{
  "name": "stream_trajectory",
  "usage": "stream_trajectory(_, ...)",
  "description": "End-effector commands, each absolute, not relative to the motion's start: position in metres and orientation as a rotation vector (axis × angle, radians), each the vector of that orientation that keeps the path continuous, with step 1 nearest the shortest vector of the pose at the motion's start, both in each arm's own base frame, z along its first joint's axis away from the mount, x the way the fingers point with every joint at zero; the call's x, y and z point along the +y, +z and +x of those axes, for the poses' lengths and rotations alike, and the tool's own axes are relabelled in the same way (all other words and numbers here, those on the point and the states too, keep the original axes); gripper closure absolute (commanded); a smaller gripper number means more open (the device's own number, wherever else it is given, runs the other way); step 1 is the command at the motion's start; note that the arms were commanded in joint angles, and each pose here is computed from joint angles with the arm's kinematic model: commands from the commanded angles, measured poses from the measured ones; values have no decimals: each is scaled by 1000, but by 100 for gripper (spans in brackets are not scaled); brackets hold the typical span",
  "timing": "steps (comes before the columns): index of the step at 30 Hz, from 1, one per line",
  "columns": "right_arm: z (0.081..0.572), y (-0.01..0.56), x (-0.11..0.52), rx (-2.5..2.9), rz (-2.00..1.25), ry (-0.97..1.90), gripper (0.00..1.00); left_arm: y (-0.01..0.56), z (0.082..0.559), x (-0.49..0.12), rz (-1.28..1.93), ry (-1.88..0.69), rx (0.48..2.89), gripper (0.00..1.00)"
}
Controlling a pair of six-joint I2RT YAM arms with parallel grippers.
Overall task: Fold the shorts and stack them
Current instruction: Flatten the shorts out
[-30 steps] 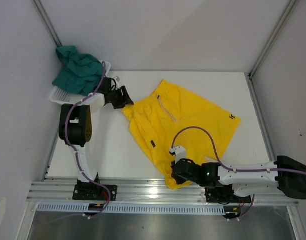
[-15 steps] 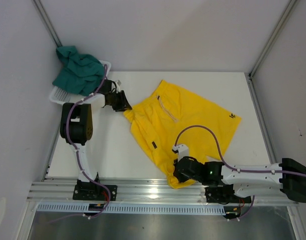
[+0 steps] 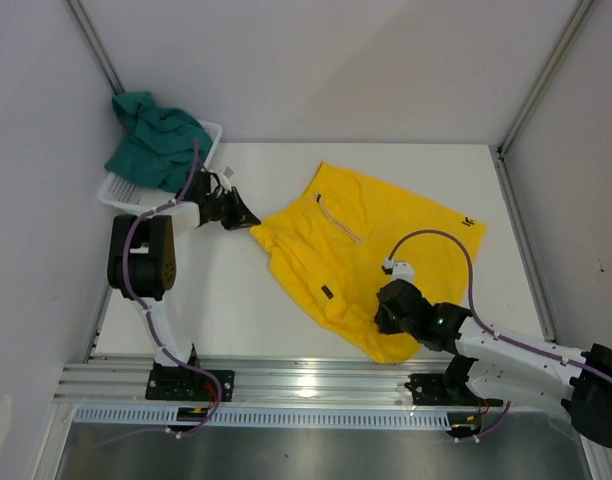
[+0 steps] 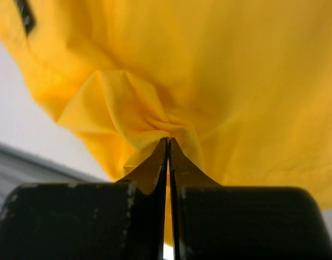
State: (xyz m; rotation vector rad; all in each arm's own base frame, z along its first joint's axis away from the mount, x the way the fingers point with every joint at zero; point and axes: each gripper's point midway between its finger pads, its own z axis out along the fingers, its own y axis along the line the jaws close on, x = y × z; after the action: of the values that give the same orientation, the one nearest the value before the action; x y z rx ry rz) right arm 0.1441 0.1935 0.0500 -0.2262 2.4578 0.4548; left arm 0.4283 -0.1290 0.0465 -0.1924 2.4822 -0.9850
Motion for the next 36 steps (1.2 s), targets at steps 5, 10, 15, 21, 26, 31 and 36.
stream_trajectory(5,210,65,149,2478,-7,295,100,115,427,-134,-250,-1129,2113,100)
stream_trajectory(10,262,79,122,2425,105,109,100,112,396,-131,-344,-1099,1989,100)
stream_trajectory(15,283,100,93,2345,201,39,100,116,375,-122,-392,-1055,1897,100)
stream_trajectory(21,286,110,57,2296,290,30,100,122,357,-134,-302,-1123,1868,90)
stream_trajectory(26,283,108,41,2277,358,-64,100,95,344,-147,-309,-1193,1934,30)
stream_trajectory(31,284,112,38,2252,371,-70,100,78,333,-157,-296,-1232,1988,23)
stream_trajectory(36,284,111,39,2253,368,-56,100,59,326,-155,-293,-1172,2060,24)
